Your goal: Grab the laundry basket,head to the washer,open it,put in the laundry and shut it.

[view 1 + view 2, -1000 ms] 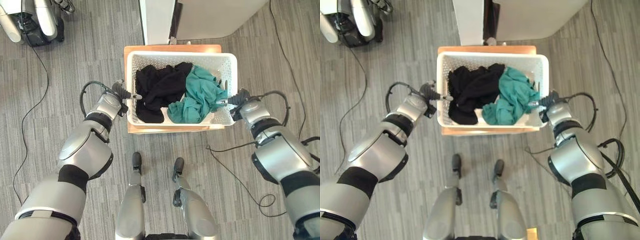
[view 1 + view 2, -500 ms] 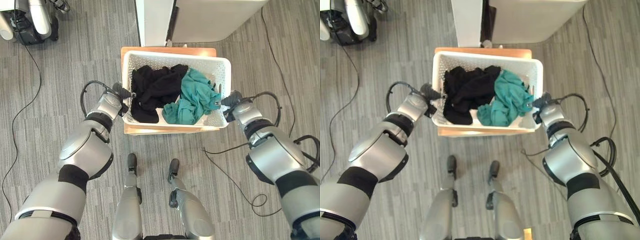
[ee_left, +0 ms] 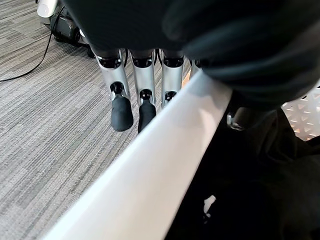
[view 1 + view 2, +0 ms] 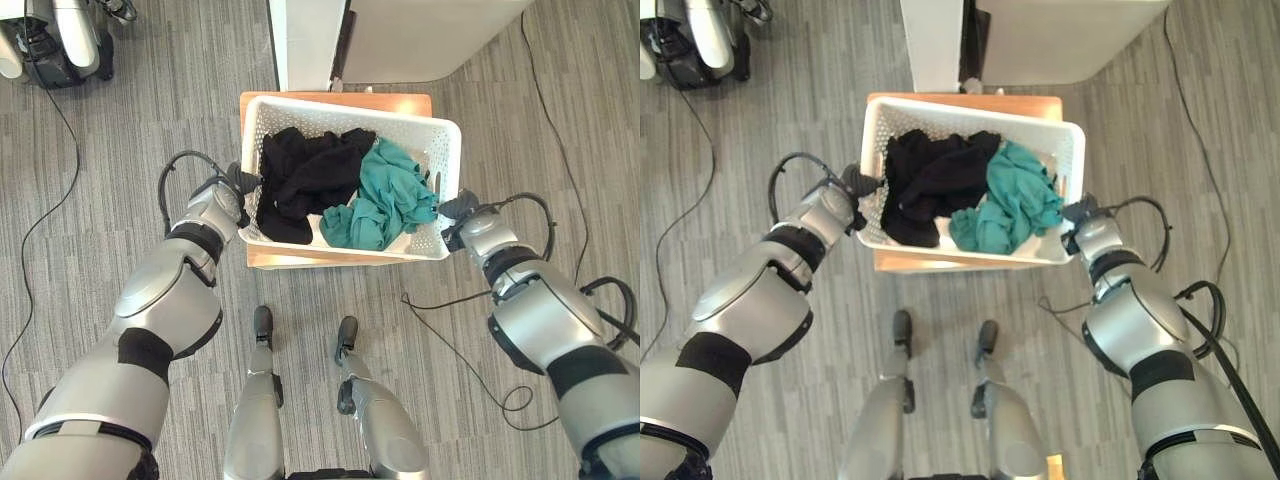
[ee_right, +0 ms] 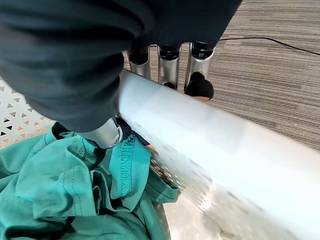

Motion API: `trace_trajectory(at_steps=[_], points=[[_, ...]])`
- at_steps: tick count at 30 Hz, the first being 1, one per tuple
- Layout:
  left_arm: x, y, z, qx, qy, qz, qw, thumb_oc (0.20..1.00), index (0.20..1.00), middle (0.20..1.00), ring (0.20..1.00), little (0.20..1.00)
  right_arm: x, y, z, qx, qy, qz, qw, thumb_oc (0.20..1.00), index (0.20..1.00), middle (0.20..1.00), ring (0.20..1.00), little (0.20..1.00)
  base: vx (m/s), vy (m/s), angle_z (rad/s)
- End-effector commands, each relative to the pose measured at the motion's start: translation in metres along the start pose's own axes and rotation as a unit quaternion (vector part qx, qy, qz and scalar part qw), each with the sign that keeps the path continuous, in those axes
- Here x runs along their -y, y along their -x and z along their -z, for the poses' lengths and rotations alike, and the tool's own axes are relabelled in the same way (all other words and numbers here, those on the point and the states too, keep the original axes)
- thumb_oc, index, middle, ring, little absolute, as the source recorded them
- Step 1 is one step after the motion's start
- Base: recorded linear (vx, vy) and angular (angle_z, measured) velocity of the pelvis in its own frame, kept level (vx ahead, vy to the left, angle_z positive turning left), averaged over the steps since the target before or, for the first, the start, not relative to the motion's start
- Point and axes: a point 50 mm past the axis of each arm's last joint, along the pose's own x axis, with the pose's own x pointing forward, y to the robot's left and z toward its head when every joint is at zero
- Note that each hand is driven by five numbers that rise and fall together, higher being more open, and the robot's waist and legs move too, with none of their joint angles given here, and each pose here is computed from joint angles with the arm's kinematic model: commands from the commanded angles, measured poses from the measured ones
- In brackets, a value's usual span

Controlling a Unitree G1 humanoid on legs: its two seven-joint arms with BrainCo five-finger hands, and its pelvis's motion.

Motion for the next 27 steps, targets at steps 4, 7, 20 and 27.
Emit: trace_trajectory(at_steps=[4,7,20,27], points=[[0.005,0.003,-0.014,0.069,0.050,-0.015,0.996,0.200,0.200,0.200,0.200,0.200,0.025,0.005,0.037,0.025,-0.076,0.019,0.997,0.200,0.200,0.200,0.200,0.200,0.09,-0.056,0.01],[0.031,0.019,-0.009,0.146,0.104,0.035,0.983,0.200,0.200,0.200,0.200,0.200,0.060,0.037,0.099,0.037,-0.049,0.035,0.998,0.200,0.200,0.200,0.200,0.200,0.16,-0.056,0.14],[0.111,0.055,0.042,0.103,0.237,0.164,0.952,0.200,0.200,0.200,0.200,0.200,0.084,0.111,0.205,-0.066,-0.027,0.024,0.997,0.200,0.200,0.200,0.200,0.200,0.06,-0.051,0.04],[0.125,0.067,0.048,0.100,0.244,0.196,0.945,0.200,0.200,0.200,0.200,0.200,0.070,0.128,0.217,-0.076,-0.027,-0.015,0.997,0.200,0.200,0.200,0.200,0.200,0.02,-0.064,0.06]])
